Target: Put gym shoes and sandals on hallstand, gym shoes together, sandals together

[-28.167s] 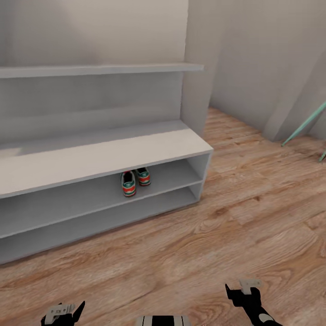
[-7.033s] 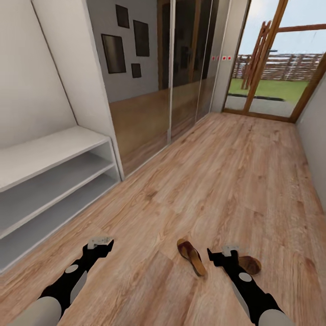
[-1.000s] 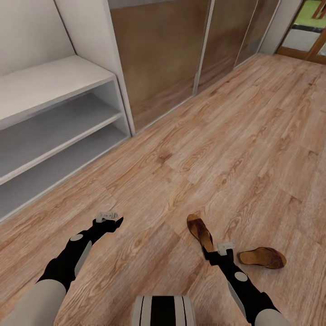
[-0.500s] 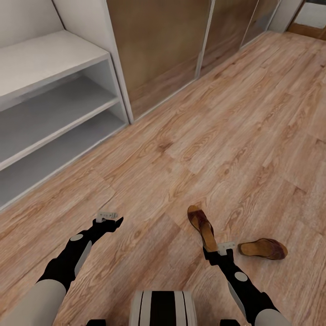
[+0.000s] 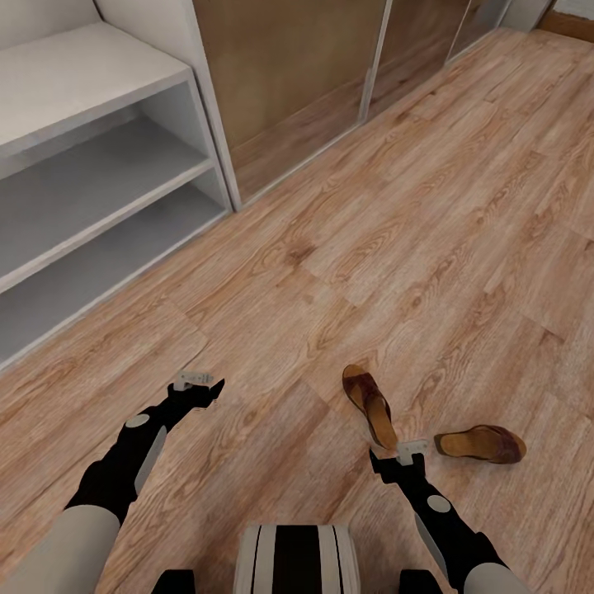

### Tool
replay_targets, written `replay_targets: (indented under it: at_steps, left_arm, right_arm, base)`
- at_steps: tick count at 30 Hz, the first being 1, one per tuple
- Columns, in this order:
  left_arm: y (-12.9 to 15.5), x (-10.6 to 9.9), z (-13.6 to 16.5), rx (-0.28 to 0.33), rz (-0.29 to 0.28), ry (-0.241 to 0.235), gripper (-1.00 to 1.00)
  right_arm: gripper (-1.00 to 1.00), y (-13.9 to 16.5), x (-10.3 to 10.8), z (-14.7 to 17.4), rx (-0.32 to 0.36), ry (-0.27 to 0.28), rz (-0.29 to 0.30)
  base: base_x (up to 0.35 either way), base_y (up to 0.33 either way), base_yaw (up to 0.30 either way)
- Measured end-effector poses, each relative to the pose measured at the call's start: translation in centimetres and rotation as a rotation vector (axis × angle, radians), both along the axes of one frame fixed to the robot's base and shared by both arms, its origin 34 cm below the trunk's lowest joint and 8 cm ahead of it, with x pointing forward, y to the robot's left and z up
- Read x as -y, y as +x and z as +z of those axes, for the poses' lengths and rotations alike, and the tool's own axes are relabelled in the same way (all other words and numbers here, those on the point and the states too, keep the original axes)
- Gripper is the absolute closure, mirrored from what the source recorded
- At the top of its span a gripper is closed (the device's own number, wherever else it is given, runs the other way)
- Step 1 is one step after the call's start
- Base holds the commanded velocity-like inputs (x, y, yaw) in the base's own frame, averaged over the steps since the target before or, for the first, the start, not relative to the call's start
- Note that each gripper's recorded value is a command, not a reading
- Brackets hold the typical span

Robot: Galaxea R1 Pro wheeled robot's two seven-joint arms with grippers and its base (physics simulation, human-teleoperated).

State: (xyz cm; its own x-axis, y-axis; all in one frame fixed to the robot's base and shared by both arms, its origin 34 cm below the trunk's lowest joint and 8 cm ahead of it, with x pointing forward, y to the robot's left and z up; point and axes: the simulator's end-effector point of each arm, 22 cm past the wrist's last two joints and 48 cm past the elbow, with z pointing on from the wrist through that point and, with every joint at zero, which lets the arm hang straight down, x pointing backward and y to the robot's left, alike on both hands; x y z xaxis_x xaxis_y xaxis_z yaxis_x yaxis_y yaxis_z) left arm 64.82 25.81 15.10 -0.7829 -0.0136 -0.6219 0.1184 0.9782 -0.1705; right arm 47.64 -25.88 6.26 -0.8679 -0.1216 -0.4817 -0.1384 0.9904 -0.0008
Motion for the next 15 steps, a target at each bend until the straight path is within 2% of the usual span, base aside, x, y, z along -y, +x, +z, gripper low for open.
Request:
replay_targets:
  at_steps: [4,15]
  left_arm:
    - [1.6,0.2,1.6,0.042,-0.002,-0.002,-1.0]
    - [2.7,0.3,2.9,0.051,-0.003,-0.006,-1.0]
  right_arm:
    - [-1.0,0.0,0.0,0.0,0.0,0.0,0.0]
    - [-1.0,0.0,0.0,0.0,0.0,0.0,-0.001]
  base:
    - [0.0,0.0,0.0]
    - [0.0,0.0,0.0]
